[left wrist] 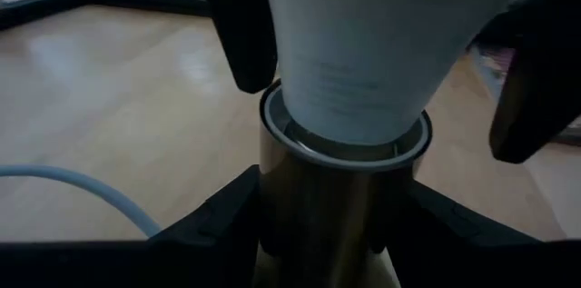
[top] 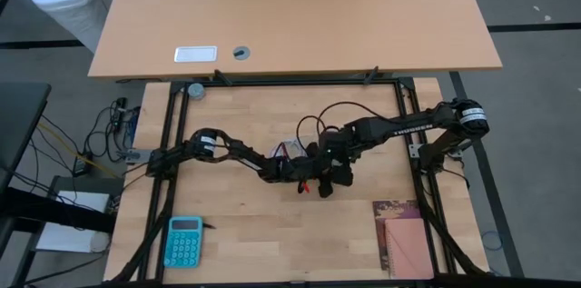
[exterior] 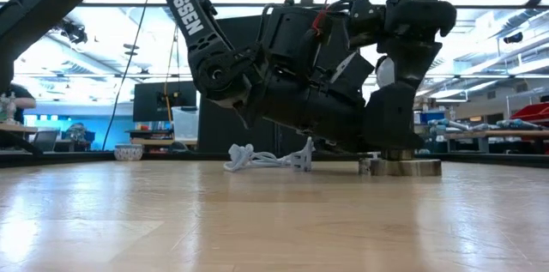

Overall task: Screw lightbulb
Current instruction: Insert the white lightbulb into the lamp socket

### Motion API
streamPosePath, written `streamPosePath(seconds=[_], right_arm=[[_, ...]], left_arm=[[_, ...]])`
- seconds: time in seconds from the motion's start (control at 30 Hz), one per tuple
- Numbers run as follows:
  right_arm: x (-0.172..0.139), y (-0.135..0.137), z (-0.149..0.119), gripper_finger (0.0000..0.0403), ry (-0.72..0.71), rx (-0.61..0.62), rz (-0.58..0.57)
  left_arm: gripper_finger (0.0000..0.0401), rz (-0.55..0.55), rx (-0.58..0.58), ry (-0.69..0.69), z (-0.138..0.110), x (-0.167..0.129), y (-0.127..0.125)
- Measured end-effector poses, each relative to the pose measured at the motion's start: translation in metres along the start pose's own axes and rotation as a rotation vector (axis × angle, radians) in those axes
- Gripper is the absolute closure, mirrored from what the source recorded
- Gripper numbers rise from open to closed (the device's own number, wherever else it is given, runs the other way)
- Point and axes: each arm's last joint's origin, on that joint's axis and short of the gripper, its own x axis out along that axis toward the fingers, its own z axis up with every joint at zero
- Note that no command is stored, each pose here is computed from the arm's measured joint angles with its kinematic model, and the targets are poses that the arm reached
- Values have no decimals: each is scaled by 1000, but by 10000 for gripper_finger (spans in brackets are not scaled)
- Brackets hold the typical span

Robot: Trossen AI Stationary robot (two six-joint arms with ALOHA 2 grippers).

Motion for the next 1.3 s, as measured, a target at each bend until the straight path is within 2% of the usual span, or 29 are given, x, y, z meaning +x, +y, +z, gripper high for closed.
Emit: streamPosePath(seconds=[0.37, 0.8, 1.1, 1.3], right_arm=[[0, -6, 6, 140, -45, 135, 5], [0, -6, 7, 136, -60, 58, 4], [0, -6, 8, 94, -72, 40, 8], [-2, -6, 8, 85, -77, 32, 9]], left_arm=[[203, 106, -9, -44, 0, -4, -8], [203, 94, 3, -31, 0, -4, -9], [203, 90, 4, -30, 0, -4, -9], [203, 88, 5, -30, 0, -4, -9]])
